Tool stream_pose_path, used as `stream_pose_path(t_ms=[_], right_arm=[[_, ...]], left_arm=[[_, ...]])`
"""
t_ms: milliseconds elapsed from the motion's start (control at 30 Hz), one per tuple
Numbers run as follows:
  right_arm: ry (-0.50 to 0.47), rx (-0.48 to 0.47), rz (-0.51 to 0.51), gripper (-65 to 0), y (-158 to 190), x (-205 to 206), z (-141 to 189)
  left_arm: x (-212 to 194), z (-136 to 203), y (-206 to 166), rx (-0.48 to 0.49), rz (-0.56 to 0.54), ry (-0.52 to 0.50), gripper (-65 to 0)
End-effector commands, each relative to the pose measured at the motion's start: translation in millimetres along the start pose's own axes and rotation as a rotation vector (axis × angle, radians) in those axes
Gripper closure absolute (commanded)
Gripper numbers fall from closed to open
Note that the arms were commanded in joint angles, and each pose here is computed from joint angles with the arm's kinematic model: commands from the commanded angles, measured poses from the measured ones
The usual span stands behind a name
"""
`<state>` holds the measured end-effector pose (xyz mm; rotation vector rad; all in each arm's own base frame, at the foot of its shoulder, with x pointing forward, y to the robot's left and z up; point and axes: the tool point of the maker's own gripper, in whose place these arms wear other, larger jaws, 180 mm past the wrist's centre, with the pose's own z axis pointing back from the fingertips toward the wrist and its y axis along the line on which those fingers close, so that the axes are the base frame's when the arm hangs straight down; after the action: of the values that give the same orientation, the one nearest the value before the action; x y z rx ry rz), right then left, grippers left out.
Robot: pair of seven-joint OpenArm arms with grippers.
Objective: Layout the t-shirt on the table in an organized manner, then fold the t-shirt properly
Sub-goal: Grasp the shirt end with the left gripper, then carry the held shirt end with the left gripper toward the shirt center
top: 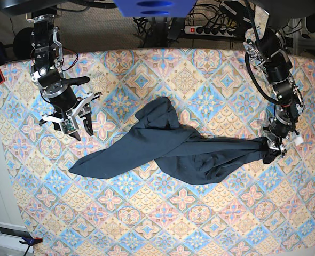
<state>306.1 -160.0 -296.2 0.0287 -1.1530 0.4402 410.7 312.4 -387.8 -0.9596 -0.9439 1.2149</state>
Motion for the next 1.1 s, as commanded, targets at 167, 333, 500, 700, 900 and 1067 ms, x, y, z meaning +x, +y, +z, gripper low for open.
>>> stream_pose_path(t_ms=[167, 333, 500, 700, 900, 1067], right_arm=[[-0.009, -0.019, 0.001, -21.2, -6, -2, 12], [0.015, -0.011, -0.005, -21.2, -2, -12, 16], [0.001, -0.009, 0.000, -21.2, 0, -6, 17], [0.059, 0.015, -0.015, -21.2, 12, -29, 29], [0.010, -0.104, -0.008, -21.2, -32, -19, 40], [0.004, -0.219, 0.001, -21.2, -73, -16, 54]], left_arm=[[12, -6, -39, -0.084, -0.060, -0.031, 0.0], [-22, -1, -134, -0.295, -0.269, 0.004, 0.0], [-105, -2, -177, -0.453, -0.408, 0.203, 0.0], [-267, 4, -181, -0.524, -0.552, 0.549, 0.0], [-403, 31, -169, -0.550, -0.756, 0.799, 0.0], [-449, 50, -154, -0.558, -0.904, 0.916, 0.0]])
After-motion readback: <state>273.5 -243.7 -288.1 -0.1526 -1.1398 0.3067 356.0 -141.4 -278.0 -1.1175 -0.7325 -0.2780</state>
